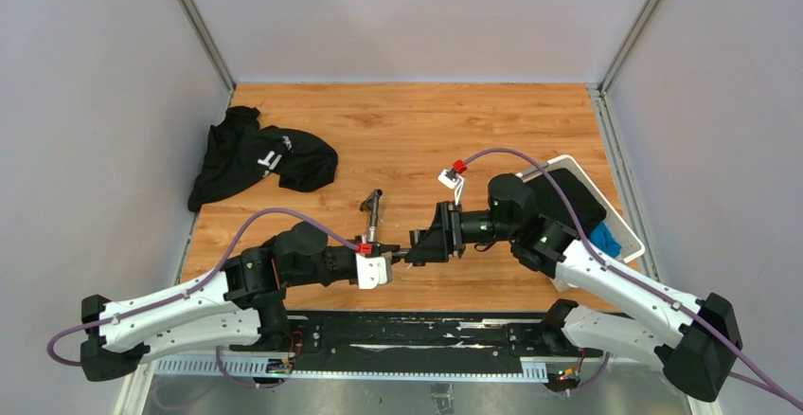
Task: Install the water faucets
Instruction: Pick up the water faucet from the center of the board.
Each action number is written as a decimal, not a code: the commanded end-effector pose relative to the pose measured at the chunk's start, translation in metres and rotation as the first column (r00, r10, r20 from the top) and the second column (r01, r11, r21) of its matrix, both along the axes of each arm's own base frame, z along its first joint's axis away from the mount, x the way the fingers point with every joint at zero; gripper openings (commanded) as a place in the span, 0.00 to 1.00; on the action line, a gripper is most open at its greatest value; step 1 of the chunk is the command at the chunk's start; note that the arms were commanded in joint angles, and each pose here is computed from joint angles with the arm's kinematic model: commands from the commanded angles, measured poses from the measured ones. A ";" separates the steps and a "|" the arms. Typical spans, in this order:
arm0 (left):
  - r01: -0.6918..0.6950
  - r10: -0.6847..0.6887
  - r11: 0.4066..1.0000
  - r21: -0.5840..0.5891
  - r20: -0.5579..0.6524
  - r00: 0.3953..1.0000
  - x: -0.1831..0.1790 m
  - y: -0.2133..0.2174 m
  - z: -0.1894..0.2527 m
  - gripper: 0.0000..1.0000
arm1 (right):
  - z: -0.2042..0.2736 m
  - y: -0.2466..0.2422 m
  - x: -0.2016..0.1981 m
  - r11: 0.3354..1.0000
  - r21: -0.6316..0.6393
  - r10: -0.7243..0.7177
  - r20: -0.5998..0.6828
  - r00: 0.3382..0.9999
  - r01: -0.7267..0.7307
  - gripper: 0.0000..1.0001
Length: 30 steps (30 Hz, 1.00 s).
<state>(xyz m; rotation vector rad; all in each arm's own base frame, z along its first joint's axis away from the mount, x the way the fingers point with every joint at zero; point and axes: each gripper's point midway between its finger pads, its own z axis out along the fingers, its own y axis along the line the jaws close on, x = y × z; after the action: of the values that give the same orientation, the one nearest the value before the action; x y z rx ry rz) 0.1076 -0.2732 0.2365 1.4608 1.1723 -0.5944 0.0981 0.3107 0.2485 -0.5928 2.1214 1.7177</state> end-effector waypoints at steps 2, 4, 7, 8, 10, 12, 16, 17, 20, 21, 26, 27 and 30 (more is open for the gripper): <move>0.049 -0.045 0.996 -0.076 0.059 0.997 -0.005 -0.005 0.035 0.00 | 0.006 0.005 -0.008 0.997 0.022 0.069 0.010 0.998 -0.069 0.61; 0.040 -0.035 0.996 -0.079 0.061 0.998 -0.004 -0.004 0.037 0.00 | 0.003 0.005 -0.007 0.998 0.016 0.067 0.002 0.998 -0.067 0.59; 0.025 -0.019 0.996 -0.089 0.067 0.998 -0.002 -0.003 0.040 0.00 | -0.005 0.006 -0.006 0.998 0.001 0.060 -0.015 0.998 -0.060 0.60; 0.023 -0.016 0.995 -0.096 0.069 0.998 -0.001 -0.002 0.041 0.00 | -0.007 0.007 -0.005 0.998 -0.001 0.057 -0.018 0.998 -0.057 0.61; 0.024 -0.016 0.993 -0.112 0.068 0.998 -0.002 -0.002 0.043 0.00 | -0.010 0.008 -0.003 0.999 0.008 0.046 -0.021 0.999 -0.045 0.63; 0.028 -0.020 0.992 -0.123 0.064 0.998 -0.004 -0.001 0.044 0.00 | -0.013 0.010 -0.001 0.999 0.029 0.040 -0.015 0.999 -0.040 0.64; 0.019 -0.011 0.993 -0.120 0.060 0.998 -0.003 0.001 0.041 0.00 | -0.020 0.012 -0.002 0.997 0.057 0.052 -0.004 0.999 -0.052 0.64; 0.015 -0.007 0.992 -0.123 0.064 0.998 -0.003 0.002 0.042 0.00 | -0.021 0.012 -0.002 0.996 0.066 0.052 -0.003 0.999 -0.051 0.64; 0.010 -0.003 0.992 -0.122 0.059 0.998 -0.002 0.003 0.038 0.00 | -0.015 0.012 -0.002 0.993 0.110 0.040 0.004 0.999 -0.040 0.62; 0.010 -0.003 0.993 -0.121 0.056 0.998 -0.003 0.003 0.036 0.00 | -0.009 0.013 -0.002 0.989 0.142 0.043 0.015 0.999 -0.045 0.60; 0.008 -0.002 0.993 -0.115 0.052 0.999 -0.002 0.003 0.031 0.00 | 0.000 0.014 -0.008 0.977 0.194 0.084 0.012 0.996 -0.084 0.46; 0.010 -0.004 0.993 -0.114 0.051 0.999 -0.003 0.002 0.031 0.00 | 0.000 0.014 -0.009 0.977 0.194 0.090 0.011 0.996 -0.090 0.44; 0.007 -0.002 0.994 -0.110 0.051 0.999 -0.002 0.002 0.028 0.00 | 0.003 0.014 -0.011 0.972 0.211 0.099 0.013 0.995 -0.100 0.41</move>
<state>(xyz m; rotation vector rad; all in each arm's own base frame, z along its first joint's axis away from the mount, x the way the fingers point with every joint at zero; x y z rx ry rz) 0.1074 -0.2620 0.2450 1.4338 1.1597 -0.5753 0.0998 0.3237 0.2343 -0.5659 2.0043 1.8751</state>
